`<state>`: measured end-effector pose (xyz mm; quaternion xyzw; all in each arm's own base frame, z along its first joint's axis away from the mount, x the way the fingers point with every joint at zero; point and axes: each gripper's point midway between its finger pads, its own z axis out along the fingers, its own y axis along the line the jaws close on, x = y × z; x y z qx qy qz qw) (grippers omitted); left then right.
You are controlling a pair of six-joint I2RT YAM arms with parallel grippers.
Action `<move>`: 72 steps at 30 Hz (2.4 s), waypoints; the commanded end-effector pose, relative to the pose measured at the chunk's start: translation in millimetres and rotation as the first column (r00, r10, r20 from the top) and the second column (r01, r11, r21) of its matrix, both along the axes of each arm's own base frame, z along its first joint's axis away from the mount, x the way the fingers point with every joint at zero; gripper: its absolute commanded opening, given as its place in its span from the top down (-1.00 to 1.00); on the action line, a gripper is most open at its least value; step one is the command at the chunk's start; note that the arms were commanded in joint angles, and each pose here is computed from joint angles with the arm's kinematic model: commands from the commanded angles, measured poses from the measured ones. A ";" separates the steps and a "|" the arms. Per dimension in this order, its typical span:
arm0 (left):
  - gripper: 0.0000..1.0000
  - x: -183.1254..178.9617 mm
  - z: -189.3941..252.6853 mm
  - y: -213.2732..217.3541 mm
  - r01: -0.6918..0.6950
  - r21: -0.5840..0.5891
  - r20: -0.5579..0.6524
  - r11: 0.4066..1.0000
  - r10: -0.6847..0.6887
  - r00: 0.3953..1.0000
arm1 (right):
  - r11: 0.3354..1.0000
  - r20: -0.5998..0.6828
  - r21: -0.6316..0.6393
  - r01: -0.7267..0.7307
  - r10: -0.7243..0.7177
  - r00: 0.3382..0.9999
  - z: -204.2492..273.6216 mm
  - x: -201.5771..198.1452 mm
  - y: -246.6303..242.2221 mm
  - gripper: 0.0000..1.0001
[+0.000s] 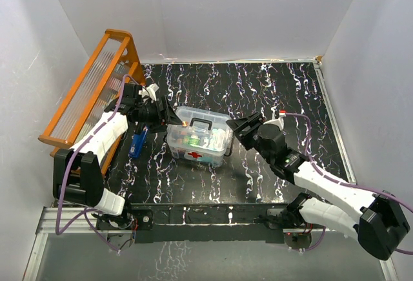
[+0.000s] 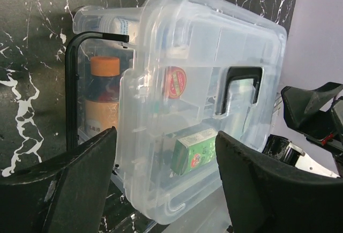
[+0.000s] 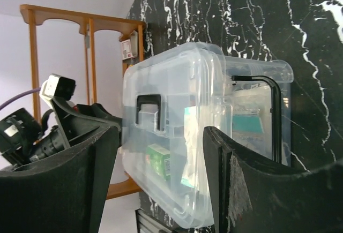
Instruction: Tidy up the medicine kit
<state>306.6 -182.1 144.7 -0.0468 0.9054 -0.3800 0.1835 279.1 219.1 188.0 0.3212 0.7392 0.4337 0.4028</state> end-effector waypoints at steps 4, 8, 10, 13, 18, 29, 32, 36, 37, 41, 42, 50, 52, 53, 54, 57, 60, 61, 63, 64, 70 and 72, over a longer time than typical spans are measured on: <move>-0.43 -6.7 12.7 1.0 0.048 0.021 0.005 0.999 -0.048 0.999 | 0.989 -0.057 -0.145 -0.009 0.001 0.998 -14.3 0.3 -6.6 -0.24; -0.43 -7.7 9.0 3.7 0.044 0.040 -0.002 0.998 -0.044 0.999 | 0.982 -0.065 -0.179 -0.062 0.051 0.997 -18.3 1.0 2.1 -0.14; -0.43 -8.0 7.4 5.9 0.040 0.054 -0.002 0.998 -0.040 0.999 | 0.977 -0.064 -0.203 -0.073 0.062 0.996 -19.3 2.8 3.5 -0.09; -0.42 -7.8 2.1 11.1 0.023 0.088 -0.008 0.996 -0.022 1.000 | 0.969 -0.068 -0.233 -0.082 0.068 0.995 -20.4 5.4 4.3 -0.02; -0.39 -7.5 -6.4 19.2 0.002 0.139 -0.020 0.990 0.001 1.000 | 0.955 -0.096 -0.277 -0.102 0.078 0.992 -27.6 6.5 5.4 0.05; -0.12 -20.6 -13.5 9.1 0.045 0.070 -0.070 0.996 -0.040 0.997 | 0.941 -0.138 -0.319 -0.109 0.068 0.988 -45.8 2.6 -0.6 0.34; -0.02 -26.2 -17.5 6.6 0.051 0.049 -0.098 0.998 -0.046 0.994 | 0.934 -0.141 -0.334 -0.122 0.079 0.987 -48.2 3.0 -0.1 0.42; 0.20 -32.8 -23.8 4.4 0.052 0.028 -0.132 0.998 -0.048 0.990 | 0.924 -0.152 -0.358 -0.136 0.086 0.985 -52.2 3.7 -1.5 0.50; 0.23 -34.2 -24.2 2.8 0.051 0.013 -0.141 0.999 -0.049 0.989 | 0.921 -0.156 -0.364 -0.137 0.084 0.984 -53.0 4.4 -2.8 0.51; 0.37 -42.0 -25.9 -8.7 0.061 -0.077 -0.162 0.995 -0.073 0.984 | 0.908 -0.162 -0.388 -0.156 0.100 0.982 -57.4 9.6 -6.2 0.55; 0.40 -43.3 -27.1 -10.2 0.061 -0.088 -0.167 0.994 -0.075 0.983 | 0.907 -0.162 -0.390 -0.162 0.106 0.981 -58.1 11.5 -6.7 0.55; 0.48 -44.8 -32.4 -13.9 0.070 -0.084 -0.174 0.994 -0.084 0.981 | 0.885 -0.144 -0.414 -0.212 0.166 0.975 -58.1 19.8 -6.1 0.61; 0.47 -42.4 -35.5 -12.2 0.062 -0.067 -0.177 0.996 -0.073 0.982 | 0.885 -0.148 -0.410 -0.219 0.172 0.974 -58.3 21.5 -8.2 0.62; 0.47 -40.9 -37.5 -10.6 0.056 -0.052 -0.177 0.997 -0.065 0.982 | 0.886 -0.145 -0.409 -0.219 0.174 0.974 -56.7 22.8 -9.4 0.62; 0.46 -38.3 -37.6 -8.8 0.051 -0.033 -0.172 0.998 -0.056 0.983 | 0.887 -0.142 -0.407 -0.217 0.173 0.975 -55.1 23.9 -11.3 0.62; 0.40 -29.9 -35.9 -2.6 0.038 0.022 -0.147 0.999 -0.034 0.989 | 0.892 -0.114 -0.400 -0.212 0.181 0.977 -43.9 27.1 -15.0 0.58; 0.24 -23.5 -27.2 -1.8 0.045 0.034 -0.119 0.998 -0.041 0.992 | 0.895 -0.081 -0.390 -0.215 0.199 0.977 -30.1 30.0 -18.3 0.50; 0.15 -22.2 -25.1 -1.4 0.050 0.040 -0.112 0.998 -0.045 0.993 | 0.898 -0.068 -0.383 -0.216 0.205 0.976 -24.4 30.9 -18.7 0.46; -0.04 -18.3 -19.9 -0.5 0.052 0.049 -0.090 0.997 -0.048 0.995 | 0.906 -0.041 -0.371 -0.205 0.205 0.978 -13.7 32.2 -21.2 0.34; -0.11 -15.7 -16.4 -0.2 0.050 0.051 -0.076 0.997 -0.046 0.996 | 0.910 -0.022 -0.365 -0.196 0.202 0.979 -7.8 32.3 -22.3 0.24; -0.39 -5.2 -2.6 -0.6 0.048 0.059 -0.019 0.997 -0.047 0.999 | 0.908 0.006 -0.372 -0.193 0.210 0.978 -4.2 33.1 -30.6 -0.11; -0.44 -2.7 -2.5 1.7 0.043 0.077 -0.011 0.996 -0.042 0.999 | 0.909 -0.004 -0.370 -0.193 0.206 0.979 -9.8 32.7 -33.4 -0.21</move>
